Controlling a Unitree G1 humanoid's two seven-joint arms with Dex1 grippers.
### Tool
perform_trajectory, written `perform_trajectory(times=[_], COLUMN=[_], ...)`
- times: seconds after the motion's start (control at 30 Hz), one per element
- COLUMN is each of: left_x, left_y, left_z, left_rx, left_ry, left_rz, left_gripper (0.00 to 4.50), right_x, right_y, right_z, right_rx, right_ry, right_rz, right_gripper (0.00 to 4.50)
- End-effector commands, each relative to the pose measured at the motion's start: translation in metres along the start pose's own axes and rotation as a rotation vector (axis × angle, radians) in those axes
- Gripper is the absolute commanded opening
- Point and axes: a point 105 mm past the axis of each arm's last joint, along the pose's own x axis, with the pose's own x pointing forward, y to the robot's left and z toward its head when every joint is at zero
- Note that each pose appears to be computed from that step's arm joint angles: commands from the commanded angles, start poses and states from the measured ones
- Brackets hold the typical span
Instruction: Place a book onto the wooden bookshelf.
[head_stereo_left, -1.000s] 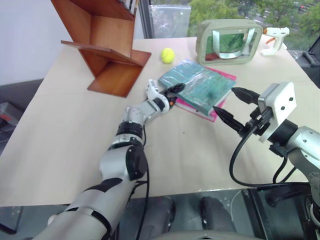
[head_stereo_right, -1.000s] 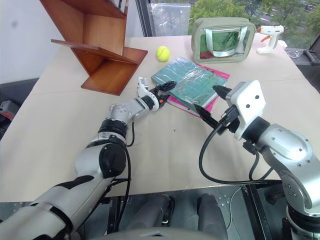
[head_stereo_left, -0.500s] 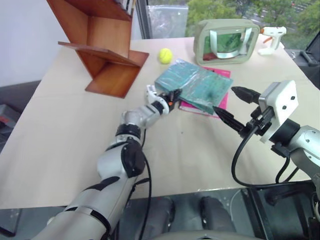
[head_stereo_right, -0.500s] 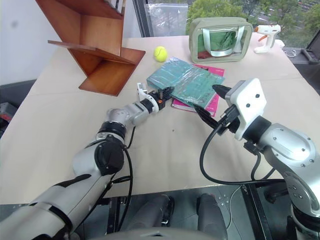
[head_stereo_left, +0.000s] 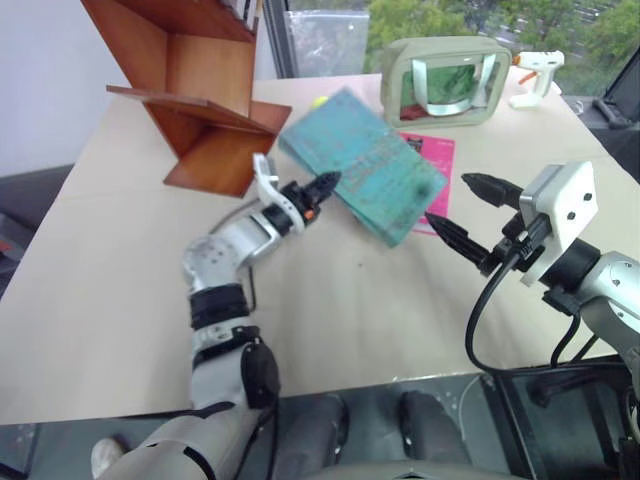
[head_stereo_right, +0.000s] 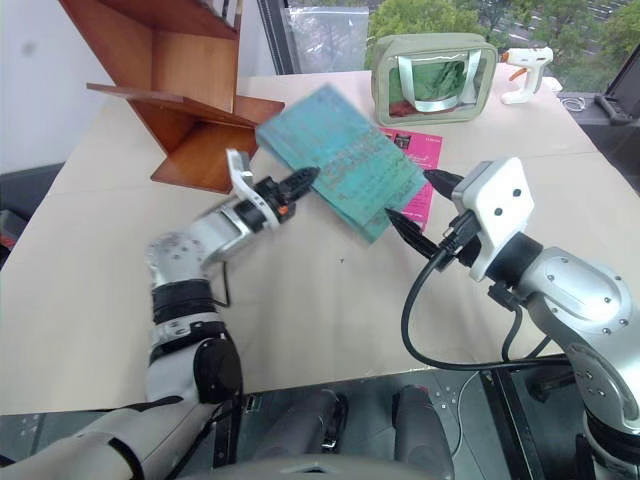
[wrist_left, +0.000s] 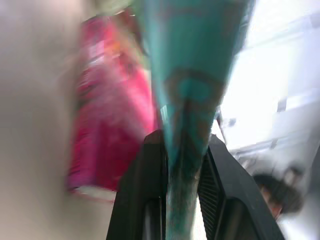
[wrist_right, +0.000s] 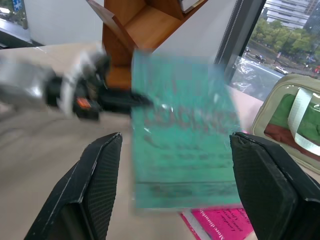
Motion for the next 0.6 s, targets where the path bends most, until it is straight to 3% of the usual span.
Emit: perform_trajectory(times=[0.03, 0.17, 0.3, 0.4, 0.5, 0.6], left_x=[-0.011, -0.024, -0.039, -0.044, -0.047, -0.048], left_y=[-0.058, -0.082, -0.103, -0.112, -0.112, -0.107], left_z=[0.032, 0.044, 0.045, 0.059, 0.060, 0.056], left_rx=[0.219, 0.450, 0.924, 1.015, 1.035, 1.047], left_ry=[-0.015, 0.023, 0.096, 0.080, 0.113, 0.139], left_rz=[-0.172, -0.200, -0.264, -0.289, -0.311, -0.310], left_gripper=[0.84, 0.84, 0.84, 0.84, 0.08, 0.03], right_x=[-0.009, -0.015, -0.019, -0.020, -0.019, -0.017], right_y=[-0.007, -0.016, -0.025, -0.031, -0.033, -0.033], right_z=[0.011, 0.015, 0.020, 0.017, 0.016, 0.016], right_rx=[-0.044, -0.053, -0.054, -0.053, -0.054, -0.056], right_ry=[-0.038, -0.049, -0.065, -0.060, -0.062, -0.073], right_rz=[-0.018, -0.035, -0.042, -0.053, -0.054, -0.050], right_gripper=[3.57, 3.57, 3.57, 3.57, 3.57, 3.57])
